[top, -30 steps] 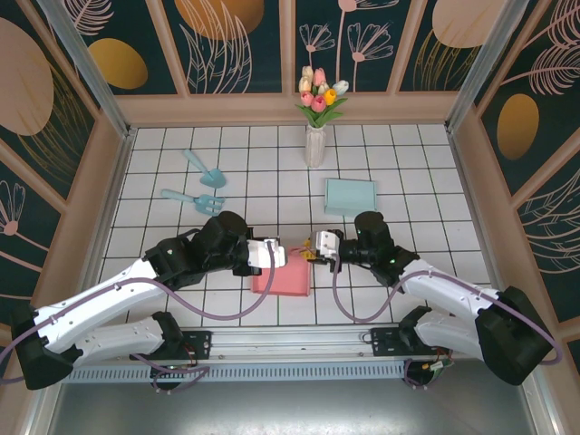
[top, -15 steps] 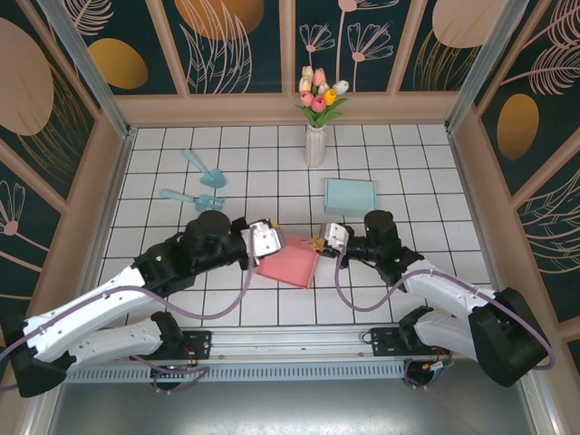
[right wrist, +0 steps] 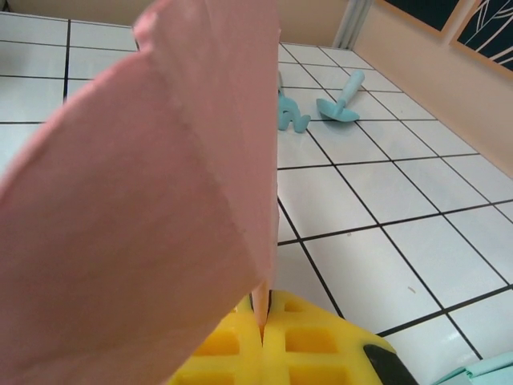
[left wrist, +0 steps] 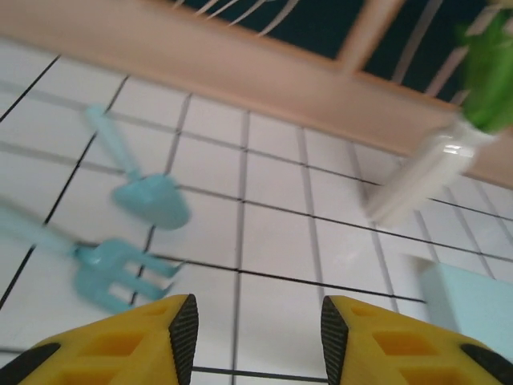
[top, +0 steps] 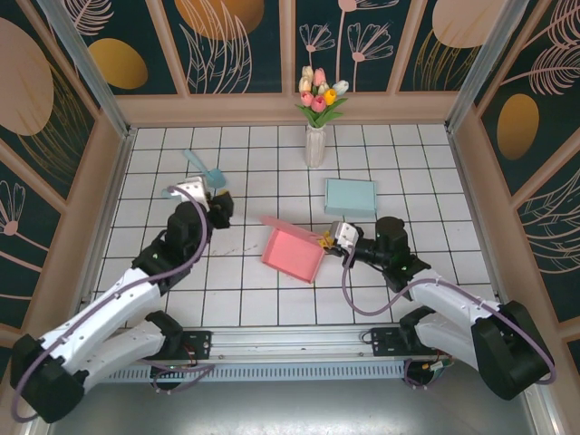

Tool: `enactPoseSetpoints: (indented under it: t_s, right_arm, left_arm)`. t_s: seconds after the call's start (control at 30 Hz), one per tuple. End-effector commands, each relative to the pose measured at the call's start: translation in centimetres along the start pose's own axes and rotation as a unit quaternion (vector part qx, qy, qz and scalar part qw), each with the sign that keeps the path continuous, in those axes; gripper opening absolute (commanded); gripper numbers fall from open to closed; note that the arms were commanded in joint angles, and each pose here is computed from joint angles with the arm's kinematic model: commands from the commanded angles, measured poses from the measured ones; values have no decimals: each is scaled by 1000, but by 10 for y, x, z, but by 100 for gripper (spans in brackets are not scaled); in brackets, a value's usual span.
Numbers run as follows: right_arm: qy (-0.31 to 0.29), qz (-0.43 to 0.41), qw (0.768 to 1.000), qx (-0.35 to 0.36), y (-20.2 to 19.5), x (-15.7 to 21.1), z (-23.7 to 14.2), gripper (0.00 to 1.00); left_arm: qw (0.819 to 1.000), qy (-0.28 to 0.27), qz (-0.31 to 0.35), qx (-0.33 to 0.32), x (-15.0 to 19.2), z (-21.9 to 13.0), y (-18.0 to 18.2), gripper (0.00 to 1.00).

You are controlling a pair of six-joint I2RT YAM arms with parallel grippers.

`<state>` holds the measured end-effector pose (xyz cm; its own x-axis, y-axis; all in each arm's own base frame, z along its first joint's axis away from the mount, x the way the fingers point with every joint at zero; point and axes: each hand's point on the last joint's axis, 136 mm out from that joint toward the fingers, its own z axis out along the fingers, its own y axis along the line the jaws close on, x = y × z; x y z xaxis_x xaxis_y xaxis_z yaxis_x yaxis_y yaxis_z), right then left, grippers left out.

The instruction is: Fold the paper box

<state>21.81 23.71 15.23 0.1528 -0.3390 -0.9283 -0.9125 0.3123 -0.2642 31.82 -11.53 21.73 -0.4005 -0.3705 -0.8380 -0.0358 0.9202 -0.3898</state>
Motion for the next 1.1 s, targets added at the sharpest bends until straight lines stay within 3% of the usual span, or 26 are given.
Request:
enactPoseSetpoints:
  t_s: [0.0,0.1,0.3,0.7,1.07]
  right_arm:
    - [-24,-10,1000,-15,5,-7,-2,0]
    - [-19,-9,1000,-23,7,-4,1,0]
    - [-18,-8,1000,-20,4,-6,1,0]
    - [7,-6,1000,-3,-2,3,5,0]
    - [52,-33,997,50,-4,12,12,0]
  left_arm:
    - [993,81,-73,46,23,21,-13,48]
    - [987,134,-59,66,43,41,-25,42]
    - [980,167,-56,96,67,57,-37,36]
    - [968,203,-35,143,113,42,-62,29]
    - [954,227,-71,180,142,15,-69,27]
